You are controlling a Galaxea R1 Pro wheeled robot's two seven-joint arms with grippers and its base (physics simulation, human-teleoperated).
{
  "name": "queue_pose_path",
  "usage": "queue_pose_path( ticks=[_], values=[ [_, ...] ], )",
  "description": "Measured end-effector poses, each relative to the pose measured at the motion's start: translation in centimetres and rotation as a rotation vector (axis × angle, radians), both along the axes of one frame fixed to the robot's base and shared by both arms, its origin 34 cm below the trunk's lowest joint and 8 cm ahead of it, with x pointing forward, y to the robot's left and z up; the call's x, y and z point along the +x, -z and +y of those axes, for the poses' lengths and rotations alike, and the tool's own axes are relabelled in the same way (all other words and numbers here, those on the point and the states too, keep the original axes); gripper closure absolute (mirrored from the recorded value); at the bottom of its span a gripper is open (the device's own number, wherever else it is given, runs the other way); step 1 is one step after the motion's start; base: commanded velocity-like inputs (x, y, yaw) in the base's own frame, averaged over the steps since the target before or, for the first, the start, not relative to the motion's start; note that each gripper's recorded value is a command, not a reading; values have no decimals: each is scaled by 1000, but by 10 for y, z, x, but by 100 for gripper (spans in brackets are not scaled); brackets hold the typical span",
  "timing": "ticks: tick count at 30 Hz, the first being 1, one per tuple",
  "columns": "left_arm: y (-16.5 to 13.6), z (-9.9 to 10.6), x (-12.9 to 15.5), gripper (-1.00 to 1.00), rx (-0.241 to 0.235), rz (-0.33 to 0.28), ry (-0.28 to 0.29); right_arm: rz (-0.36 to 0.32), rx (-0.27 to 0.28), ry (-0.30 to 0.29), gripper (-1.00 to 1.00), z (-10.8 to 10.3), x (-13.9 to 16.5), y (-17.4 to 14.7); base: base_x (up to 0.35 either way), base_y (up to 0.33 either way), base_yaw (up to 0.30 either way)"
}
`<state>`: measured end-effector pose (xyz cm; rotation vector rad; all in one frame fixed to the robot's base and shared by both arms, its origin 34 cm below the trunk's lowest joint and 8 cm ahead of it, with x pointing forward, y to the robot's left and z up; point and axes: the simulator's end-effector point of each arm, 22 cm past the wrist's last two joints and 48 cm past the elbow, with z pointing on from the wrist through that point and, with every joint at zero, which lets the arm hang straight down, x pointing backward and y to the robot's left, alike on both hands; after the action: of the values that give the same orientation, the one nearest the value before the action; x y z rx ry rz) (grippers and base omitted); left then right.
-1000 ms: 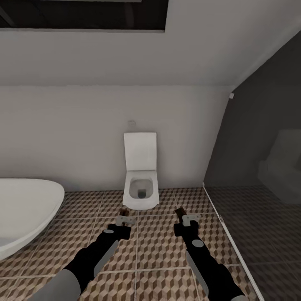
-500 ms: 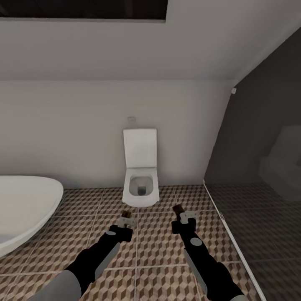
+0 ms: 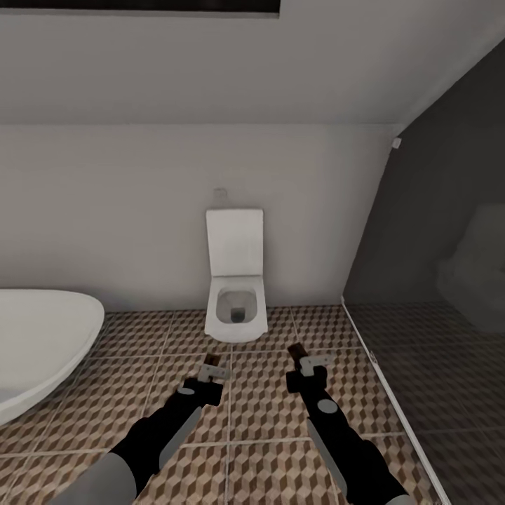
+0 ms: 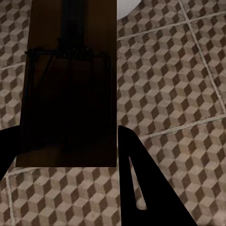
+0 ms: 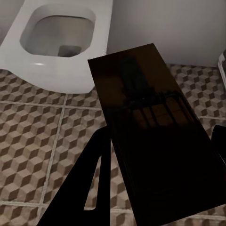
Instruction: Take the four mousetraps from the cabinet in the bathroom and place them on the bathroom floor. Make sure all four end up on the same floor surface, and ensure that at least two of them are either under or directly next to the same bathroom sink.
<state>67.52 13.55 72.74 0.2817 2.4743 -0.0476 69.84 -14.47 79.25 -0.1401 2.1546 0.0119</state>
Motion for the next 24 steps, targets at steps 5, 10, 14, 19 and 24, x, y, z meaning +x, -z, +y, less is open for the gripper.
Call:
queue_pose_path(
  ticks=[5, 10, 14, 19, 24],
  values=[
    [10, 0, 0, 100, 0, 6, 1, 7, 0, -1, 100, 0, 0, 10, 0, 0, 0],
    [17, -2, 2, 100, -4, 4, 3, 14, 0, -1, 100, 0, 0, 21, 0, 0, 0],
    [24, -2, 1, 100, -5, 8, 3, 21, 0, -1, 100, 0, -1, 30, 0, 0, 0],
    [35, -2, 1, 100, -5, 15, 2, 29, 0, 0, 100, 0, -2, 41, 0, 0, 0],
    [47, -1, -1, 100, -5, 24, 1, 37, 1, 0, 100, 0, -2, 52, 0, 0, 0]
  ],
)
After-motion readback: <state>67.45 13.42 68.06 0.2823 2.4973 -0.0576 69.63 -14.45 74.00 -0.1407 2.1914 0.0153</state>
